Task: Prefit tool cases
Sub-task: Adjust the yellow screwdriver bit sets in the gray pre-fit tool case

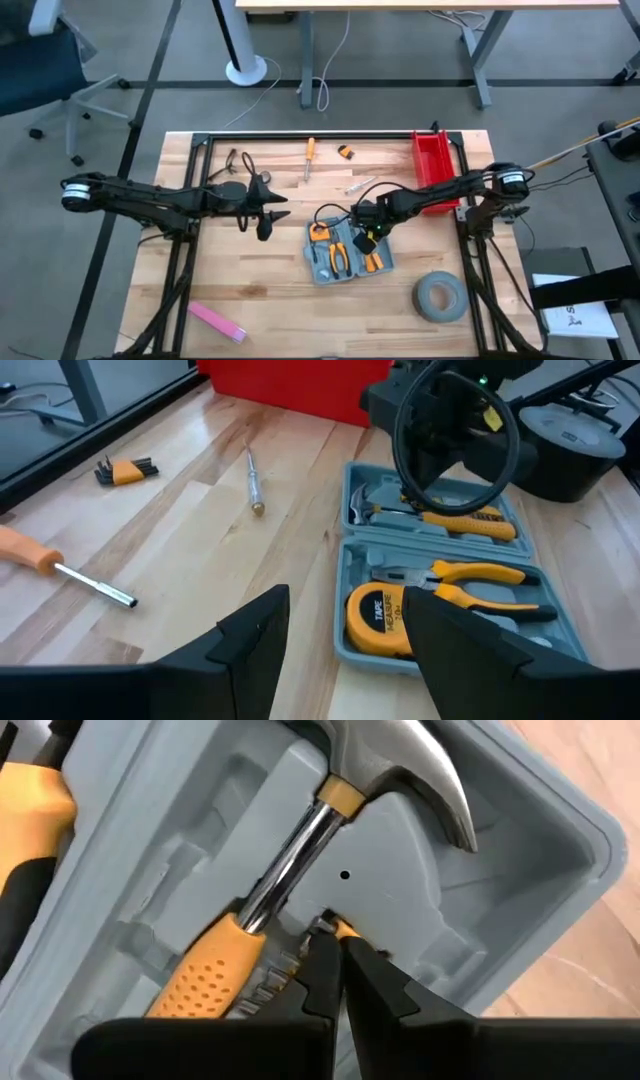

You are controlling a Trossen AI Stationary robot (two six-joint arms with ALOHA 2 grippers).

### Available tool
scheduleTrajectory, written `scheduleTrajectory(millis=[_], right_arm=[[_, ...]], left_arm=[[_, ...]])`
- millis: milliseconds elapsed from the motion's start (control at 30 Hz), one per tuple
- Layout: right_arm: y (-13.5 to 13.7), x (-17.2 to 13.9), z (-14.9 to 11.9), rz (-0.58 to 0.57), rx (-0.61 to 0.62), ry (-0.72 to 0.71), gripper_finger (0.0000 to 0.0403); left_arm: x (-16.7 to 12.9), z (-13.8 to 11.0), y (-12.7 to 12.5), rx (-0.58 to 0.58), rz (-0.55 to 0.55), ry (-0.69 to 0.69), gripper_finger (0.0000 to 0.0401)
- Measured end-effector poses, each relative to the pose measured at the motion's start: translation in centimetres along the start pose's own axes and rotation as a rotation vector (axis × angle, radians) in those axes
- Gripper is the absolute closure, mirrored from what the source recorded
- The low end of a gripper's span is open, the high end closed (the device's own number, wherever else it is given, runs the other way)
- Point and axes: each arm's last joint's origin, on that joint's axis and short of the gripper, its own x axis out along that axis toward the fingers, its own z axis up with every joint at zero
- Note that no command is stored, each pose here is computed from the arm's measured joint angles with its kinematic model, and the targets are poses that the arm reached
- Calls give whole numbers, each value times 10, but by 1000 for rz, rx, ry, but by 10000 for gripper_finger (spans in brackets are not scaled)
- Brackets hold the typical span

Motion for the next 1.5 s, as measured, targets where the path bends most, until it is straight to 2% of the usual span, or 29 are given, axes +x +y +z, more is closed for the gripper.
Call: scheduleTrajectory(millis=[200,400,767,867,1200,1500], right_arm=[[9,-25,8,39,-5,-72,403],[12,-24,11,36,-15,-66,403],[10,14,11,-5,-74,61,403],[10,15,12,0,-70,71,403],[21,-25,20,33,-49,7,403],[20,-21,20,13,-63,23,403]], left_arm=[[-2,2,0,-3,-4,-20,197],[-3,3,0,-7,-4,-21,197],[-4,3,0,-4,-3,-19,197],[-4,3,0,-4,-3,-19,197],[-4,3,0,-6,-3,-19,197],[-4,1,0,-20,-9,1,197]])
